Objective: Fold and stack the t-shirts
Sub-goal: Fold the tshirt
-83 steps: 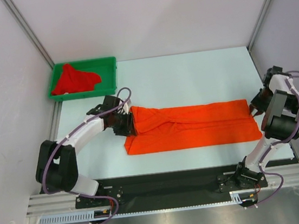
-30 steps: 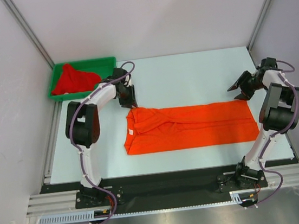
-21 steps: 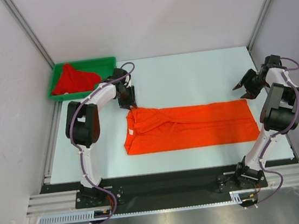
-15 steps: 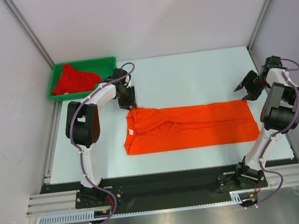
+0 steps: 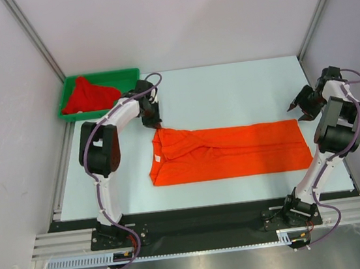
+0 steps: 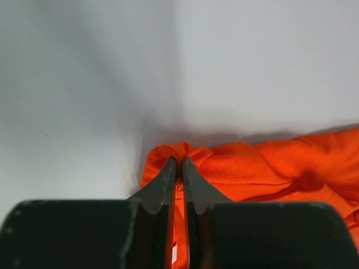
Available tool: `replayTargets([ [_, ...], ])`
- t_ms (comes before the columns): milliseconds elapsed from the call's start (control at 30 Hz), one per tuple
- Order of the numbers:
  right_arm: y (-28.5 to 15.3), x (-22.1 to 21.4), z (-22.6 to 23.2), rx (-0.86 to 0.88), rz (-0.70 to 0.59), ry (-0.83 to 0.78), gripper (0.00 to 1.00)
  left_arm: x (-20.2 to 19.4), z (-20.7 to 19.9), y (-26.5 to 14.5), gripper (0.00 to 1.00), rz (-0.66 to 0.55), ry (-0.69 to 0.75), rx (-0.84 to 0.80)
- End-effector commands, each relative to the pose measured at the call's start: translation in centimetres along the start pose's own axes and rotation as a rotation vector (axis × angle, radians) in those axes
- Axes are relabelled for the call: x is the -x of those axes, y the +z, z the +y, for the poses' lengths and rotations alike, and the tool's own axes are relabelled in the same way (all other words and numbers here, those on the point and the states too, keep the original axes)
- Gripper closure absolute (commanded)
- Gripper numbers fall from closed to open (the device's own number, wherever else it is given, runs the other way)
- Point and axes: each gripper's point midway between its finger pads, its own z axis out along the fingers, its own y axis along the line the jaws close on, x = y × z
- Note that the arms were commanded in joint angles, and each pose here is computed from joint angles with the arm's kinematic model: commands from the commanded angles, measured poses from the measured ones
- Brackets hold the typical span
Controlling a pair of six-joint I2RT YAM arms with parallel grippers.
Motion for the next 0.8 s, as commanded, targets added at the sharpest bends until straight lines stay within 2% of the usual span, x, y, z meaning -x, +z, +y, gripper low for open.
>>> replayTargets([
  [0, 0.3, 1.4, -0.8, -0.045, -0.023, -0.026, 0.36, 2.9, -1.2, -3.0, 0.92, -0.113, 0.033, -0.019],
  [167, 0.7, 1.0, -1.2, -0.066, -0.004, -0.028, 0.42, 3.0, -1.1, -3.1, 0.93, -0.127, 0.029, -0.016],
  [267, 0.7, 0.7, -1.5, -0.081, 0.001, -0.036, 0.49, 3.0, -1.2, -3.1, 0.93, -0.129, 0.029, -0.023],
  [600, 1.1, -0.6, -2.1, -0.140, 0.021, -0.094, 0.48, 2.8, -1.4, -3.0, 0.93, -0.125, 0.025, -0.032],
  [700, 1.7, -0.9, -2.3, -0.146, 0.026, -0.098, 0.50, 2.6, -1.3, -3.0, 0.94, -0.124, 0.023, -0.032],
  [767, 2.1, -1.0, -2.4, -0.148, 0.033, -0.096, 0.57, 2.5, -1.2, -2.9, 0.94, -0.120, 0.021, -0.029],
])
